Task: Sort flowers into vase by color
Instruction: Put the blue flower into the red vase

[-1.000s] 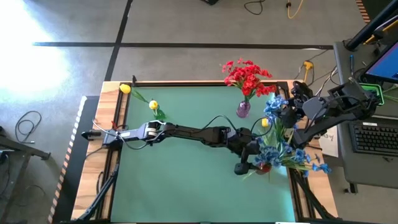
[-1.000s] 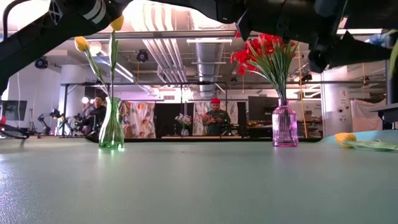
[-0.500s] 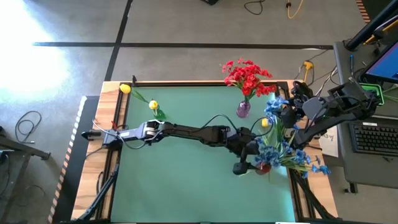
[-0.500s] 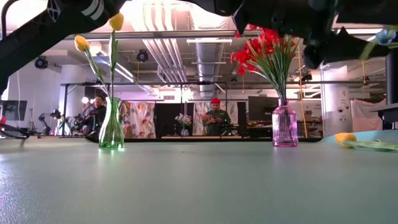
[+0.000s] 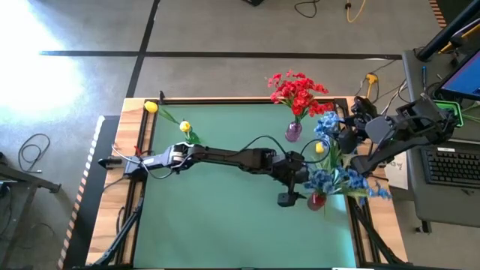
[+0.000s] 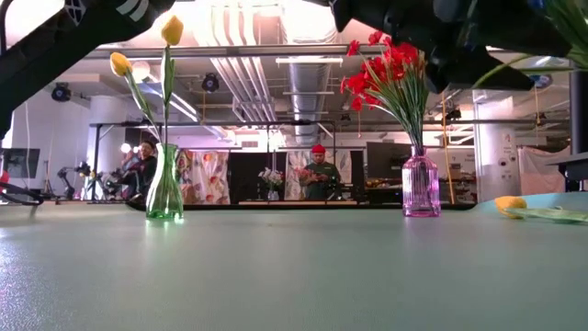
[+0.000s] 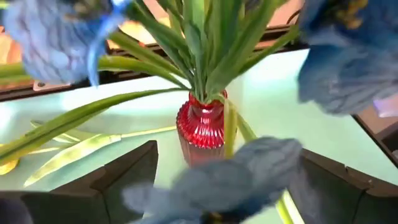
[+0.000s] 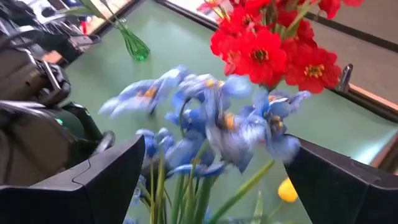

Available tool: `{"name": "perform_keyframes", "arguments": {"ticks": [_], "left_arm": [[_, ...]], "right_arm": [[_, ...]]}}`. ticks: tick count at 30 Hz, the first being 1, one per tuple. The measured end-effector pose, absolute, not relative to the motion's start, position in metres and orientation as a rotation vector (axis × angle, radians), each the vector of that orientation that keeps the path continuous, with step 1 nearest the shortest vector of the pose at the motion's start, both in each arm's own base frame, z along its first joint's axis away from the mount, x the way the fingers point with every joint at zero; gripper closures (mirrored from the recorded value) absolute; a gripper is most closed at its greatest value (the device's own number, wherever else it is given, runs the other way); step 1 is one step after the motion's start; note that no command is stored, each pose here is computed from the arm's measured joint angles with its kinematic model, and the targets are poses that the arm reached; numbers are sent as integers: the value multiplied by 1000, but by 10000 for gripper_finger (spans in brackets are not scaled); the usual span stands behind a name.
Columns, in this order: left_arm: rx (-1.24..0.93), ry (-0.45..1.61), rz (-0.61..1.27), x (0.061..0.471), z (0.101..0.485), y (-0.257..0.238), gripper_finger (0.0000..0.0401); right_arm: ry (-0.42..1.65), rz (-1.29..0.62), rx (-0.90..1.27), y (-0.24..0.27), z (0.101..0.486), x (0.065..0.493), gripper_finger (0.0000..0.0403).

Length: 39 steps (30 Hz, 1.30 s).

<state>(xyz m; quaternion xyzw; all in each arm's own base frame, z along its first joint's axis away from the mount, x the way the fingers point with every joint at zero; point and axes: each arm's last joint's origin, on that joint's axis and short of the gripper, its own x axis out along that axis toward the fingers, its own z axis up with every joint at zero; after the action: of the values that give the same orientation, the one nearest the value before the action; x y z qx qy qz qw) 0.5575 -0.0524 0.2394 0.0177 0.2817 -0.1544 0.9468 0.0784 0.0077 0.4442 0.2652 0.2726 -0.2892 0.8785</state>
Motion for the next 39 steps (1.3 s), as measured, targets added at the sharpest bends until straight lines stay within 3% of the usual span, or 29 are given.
{"name": "perform_keyframes", "arguments": {"ticks": [13, 27, 39], "left_arm": [[62, 564, -325, 557, 241, -54, 85], [100, 403, -334, 564, 254, -58, 85], [98, 432, -337, 561, 257, -58, 85]], "right_arm": [[542, -576, 534, 9, 447, 84, 39], [451, -501, 377, 9, 453, 85, 39], [453, -386, 546, 8, 456, 69, 39]]}}
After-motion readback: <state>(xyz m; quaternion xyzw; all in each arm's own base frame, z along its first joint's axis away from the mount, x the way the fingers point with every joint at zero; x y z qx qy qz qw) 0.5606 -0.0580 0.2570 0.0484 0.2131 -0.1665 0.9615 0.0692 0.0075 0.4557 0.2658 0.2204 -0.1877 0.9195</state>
